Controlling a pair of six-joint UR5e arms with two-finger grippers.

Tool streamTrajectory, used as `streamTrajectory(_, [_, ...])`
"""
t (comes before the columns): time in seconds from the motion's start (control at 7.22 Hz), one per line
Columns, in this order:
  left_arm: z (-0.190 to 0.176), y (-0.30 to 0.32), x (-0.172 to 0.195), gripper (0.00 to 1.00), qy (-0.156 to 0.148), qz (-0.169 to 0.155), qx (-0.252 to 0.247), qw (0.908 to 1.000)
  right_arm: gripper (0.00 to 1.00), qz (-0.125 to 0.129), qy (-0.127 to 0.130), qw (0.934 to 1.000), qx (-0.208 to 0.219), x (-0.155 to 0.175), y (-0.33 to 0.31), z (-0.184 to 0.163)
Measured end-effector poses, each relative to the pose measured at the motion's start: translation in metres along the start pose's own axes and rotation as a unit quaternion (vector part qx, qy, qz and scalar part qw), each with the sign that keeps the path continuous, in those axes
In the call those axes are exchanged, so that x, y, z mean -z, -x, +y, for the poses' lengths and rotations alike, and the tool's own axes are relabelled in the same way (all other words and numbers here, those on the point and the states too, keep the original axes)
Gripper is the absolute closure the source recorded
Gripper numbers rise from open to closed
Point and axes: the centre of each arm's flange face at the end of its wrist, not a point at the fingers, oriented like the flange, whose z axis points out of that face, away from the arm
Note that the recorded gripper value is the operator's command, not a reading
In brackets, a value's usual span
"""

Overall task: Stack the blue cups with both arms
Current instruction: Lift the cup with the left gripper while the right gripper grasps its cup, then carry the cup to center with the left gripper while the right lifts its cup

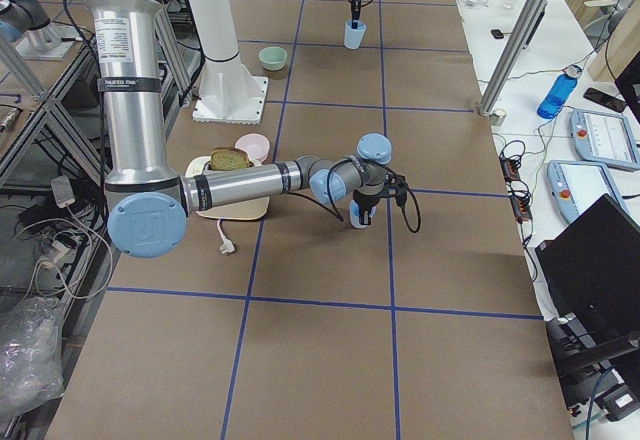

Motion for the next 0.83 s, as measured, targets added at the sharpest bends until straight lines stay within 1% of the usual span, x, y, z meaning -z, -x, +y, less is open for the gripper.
streamTrajectory(0.28, [-0.006,-0.014,-0.008,1.00,0.004,-0.002,0.003,1.0000,1.00,-0.009,-0.007,0.9999,0.009,0.011,0.013,-0.004])
streamTrajectory(0.42, [-0.009,-0.029,-0.019,1.00,0.006,-0.006,0.009,0.9999,1.00,-0.015,-0.008,0.9998,0.008,0.022,0.023,-0.012])
streamTrajectory(0.55, [-0.007,-0.050,-0.035,1.00,0.004,-0.013,0.016,0.9998,1.00,-0.019,-0.007,0.9998,-0.002,0.043,0.037,-0.031])
streamTrajectory(0.83, [0.000,-0.098,-0.075,1.00,0.002,-0.017,0.033,0.9993,1.00,-0.020,-0.003,0.9995,-0.024,0.099,0.093,-0.080])
